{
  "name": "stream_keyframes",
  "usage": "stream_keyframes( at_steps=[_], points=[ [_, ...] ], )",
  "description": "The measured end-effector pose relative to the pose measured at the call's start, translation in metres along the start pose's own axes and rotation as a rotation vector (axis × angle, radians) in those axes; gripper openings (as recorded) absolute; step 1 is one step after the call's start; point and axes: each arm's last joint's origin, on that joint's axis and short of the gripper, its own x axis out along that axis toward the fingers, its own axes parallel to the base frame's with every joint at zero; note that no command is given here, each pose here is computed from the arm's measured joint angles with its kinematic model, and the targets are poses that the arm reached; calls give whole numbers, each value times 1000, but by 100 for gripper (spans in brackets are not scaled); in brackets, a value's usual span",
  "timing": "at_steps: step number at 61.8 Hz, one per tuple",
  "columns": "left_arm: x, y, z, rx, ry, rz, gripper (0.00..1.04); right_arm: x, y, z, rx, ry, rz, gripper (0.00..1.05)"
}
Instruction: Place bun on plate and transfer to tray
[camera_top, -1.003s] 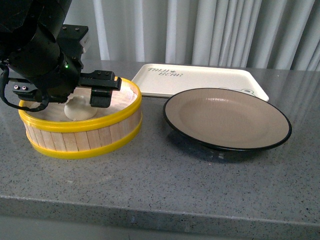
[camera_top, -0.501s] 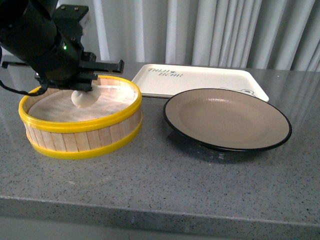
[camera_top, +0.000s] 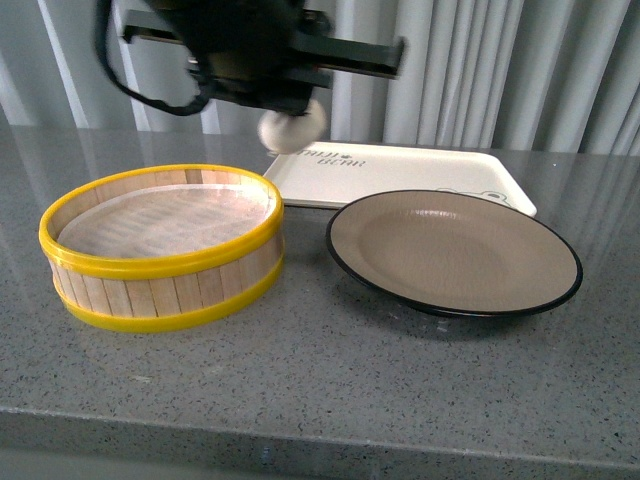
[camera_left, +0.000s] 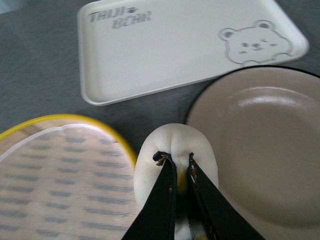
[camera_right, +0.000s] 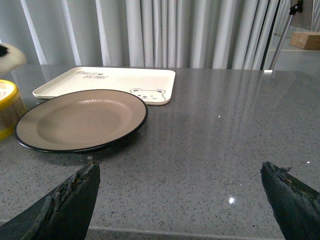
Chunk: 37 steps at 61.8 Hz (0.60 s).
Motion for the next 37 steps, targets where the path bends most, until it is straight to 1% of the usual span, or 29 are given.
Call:
stream_keyframes(
  at_steps=[3, 5, 13, 18, 28, 37],
  points=[
    [2, -15, 1, 23, 0, -31, 4, 0, 0, 0, 0, 0, 0, 96],
    [6, -30, 1, 44, 1, -59, 4, 0, 0, 0, 0, 0, 0, 96],
    [22, -71, -2, 92, 25, -128, 4, 0, 0, 0, 0, 0, 0, 96],
    [38, -89, -4, 114, 52, -136, 4, 0, 0, 0, 0, 0, 0, 96],
    [56, -103, -4, 133, 84, -121, 4, 0, 0, 0, 0, 0, 0, 96],
    [68, -108, -1, 141, 101, -101, 4, 0, 0, 0, 0, 0, 0, 96]
  ],
)
